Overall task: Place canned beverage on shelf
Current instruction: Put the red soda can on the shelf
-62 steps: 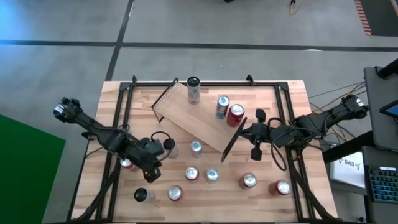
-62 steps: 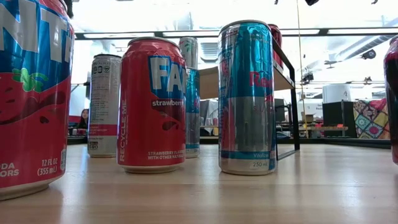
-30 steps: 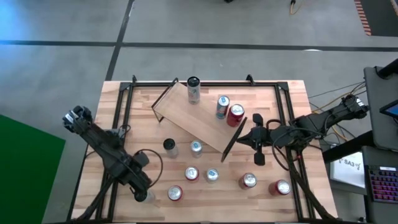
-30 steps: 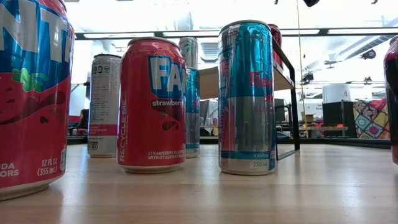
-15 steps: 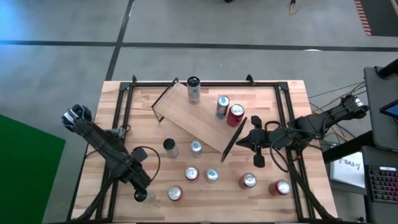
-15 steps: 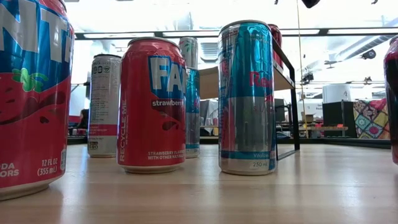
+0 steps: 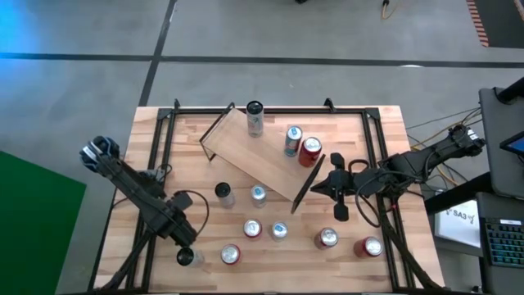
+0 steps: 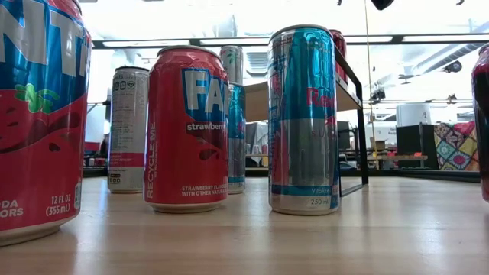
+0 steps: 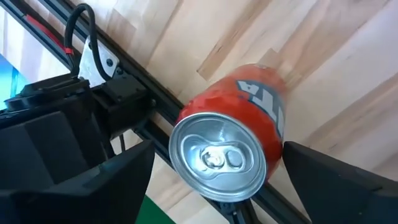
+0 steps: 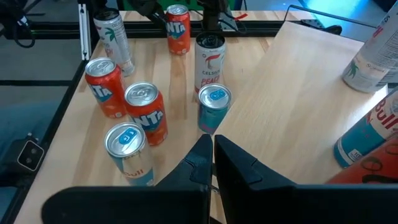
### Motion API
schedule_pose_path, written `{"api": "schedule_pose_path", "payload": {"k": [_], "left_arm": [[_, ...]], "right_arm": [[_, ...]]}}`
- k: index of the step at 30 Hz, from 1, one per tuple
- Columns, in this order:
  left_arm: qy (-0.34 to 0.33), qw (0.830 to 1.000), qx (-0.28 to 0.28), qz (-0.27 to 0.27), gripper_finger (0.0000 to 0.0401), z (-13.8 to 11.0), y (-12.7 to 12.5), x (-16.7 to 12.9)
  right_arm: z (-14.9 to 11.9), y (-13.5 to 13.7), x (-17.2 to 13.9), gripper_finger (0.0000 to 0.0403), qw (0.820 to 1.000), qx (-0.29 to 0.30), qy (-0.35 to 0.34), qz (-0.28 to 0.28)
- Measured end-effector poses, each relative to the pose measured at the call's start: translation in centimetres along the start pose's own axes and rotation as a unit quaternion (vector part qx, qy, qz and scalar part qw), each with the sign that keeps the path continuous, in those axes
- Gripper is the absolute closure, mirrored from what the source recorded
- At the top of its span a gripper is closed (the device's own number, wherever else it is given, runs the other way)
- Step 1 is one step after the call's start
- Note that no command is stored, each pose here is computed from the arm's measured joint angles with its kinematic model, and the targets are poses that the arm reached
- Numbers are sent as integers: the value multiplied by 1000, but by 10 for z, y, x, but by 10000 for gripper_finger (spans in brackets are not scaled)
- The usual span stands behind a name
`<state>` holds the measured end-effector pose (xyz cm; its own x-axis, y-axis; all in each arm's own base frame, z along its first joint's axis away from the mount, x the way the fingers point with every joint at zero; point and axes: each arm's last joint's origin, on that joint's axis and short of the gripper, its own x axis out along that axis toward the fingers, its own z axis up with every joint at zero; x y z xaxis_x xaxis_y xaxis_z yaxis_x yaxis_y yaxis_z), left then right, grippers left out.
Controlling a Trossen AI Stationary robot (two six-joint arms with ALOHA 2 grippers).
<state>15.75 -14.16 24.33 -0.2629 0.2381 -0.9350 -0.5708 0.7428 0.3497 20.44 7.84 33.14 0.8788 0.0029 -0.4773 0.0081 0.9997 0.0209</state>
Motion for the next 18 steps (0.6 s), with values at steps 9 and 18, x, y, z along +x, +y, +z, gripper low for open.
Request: {"api": "schedule_pose_path", "payload": {"k": [9,18], "left_arm": [[-5,999,-16,-32,73,0,3,20],[-24,999,-22,-35,71,1,-1,25]], "right_arm": [[0,0,0,394,1000,0,0,1],[-1,0,0,394,1000,-1,1,0]]}}
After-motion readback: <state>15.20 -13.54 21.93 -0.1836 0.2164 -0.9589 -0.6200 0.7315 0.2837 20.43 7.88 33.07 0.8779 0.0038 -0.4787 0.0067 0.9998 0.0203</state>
